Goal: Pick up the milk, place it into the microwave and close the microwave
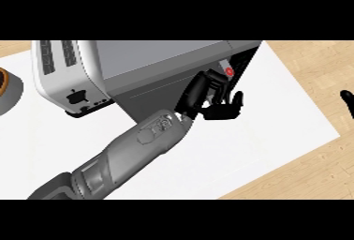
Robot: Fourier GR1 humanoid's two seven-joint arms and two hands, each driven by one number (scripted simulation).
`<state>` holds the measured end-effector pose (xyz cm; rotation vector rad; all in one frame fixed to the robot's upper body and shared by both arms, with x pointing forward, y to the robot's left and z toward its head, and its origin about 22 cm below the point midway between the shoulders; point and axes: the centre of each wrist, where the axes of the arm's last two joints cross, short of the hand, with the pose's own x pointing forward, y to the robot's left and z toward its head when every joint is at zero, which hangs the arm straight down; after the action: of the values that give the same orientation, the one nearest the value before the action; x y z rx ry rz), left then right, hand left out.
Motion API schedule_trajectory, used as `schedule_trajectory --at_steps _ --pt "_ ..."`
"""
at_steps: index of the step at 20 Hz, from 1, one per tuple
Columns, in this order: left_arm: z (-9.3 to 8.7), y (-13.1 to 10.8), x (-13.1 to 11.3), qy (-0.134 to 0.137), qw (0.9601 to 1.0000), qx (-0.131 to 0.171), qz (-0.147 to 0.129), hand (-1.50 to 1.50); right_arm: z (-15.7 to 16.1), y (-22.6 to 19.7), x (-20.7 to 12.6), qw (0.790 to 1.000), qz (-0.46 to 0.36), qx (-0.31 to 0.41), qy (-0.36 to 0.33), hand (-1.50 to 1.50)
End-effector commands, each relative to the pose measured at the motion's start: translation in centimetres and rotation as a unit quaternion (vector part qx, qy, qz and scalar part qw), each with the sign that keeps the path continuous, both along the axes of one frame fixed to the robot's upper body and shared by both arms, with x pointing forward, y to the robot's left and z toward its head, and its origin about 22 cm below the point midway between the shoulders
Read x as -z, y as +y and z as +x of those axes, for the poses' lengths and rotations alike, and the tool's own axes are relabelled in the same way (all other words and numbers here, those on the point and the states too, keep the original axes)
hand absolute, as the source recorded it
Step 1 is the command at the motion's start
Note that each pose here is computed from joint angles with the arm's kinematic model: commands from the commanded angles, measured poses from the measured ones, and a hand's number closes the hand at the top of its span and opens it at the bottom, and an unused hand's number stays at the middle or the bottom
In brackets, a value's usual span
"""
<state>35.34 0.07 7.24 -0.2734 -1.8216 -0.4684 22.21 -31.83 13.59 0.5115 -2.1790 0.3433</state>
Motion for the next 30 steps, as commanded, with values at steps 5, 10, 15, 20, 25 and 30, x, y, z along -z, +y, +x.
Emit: schedule_trajectory --at_steps 5,10,15,20,25,30 --pt "0.6 -1.8 -1.8 -0.017 0.9998 -0.005 -0.006 1.5 0.3 -0.8 -1.6 1.0 -0.017 -0.003 -0.006 -1.5" --pt "0.4 -1.9 -1.8 -0.02 0.9996 -0.017 -0.011 1.5 0.7 -1.7 -2.4 1.0 -0.026 0.007 -0.007 -1.5" --pt "0.2 -2.1 -2.0 -0.025 0.9993 -0.02 -0.017 1.5 1.0 -1.8 -3.6 0.999 -0.042 0.004 -0.015 -1.5" --pt "0.0 -2.1 -1.8 -0.029 0.999 -0.029 -0.019 1.5 1.2 -2.2 -3.9 1.0 -0.026 0.001 -0.018 -1.5" --pt "0.1 -2.1 -1.9 -0.03 0.9985 -0.039 -0.025 1.5 1.4 -2.3 -4.5 0.999 -0.028 -0.006 -0.019 -1.5" --pt "0.1 -2.2 -1.9 -0.037 0.9978 -0.047 -0.027 1.5 1.5 -2.9 -4.7 1.0 -0.023 -0.002 -0.016 -1.5"
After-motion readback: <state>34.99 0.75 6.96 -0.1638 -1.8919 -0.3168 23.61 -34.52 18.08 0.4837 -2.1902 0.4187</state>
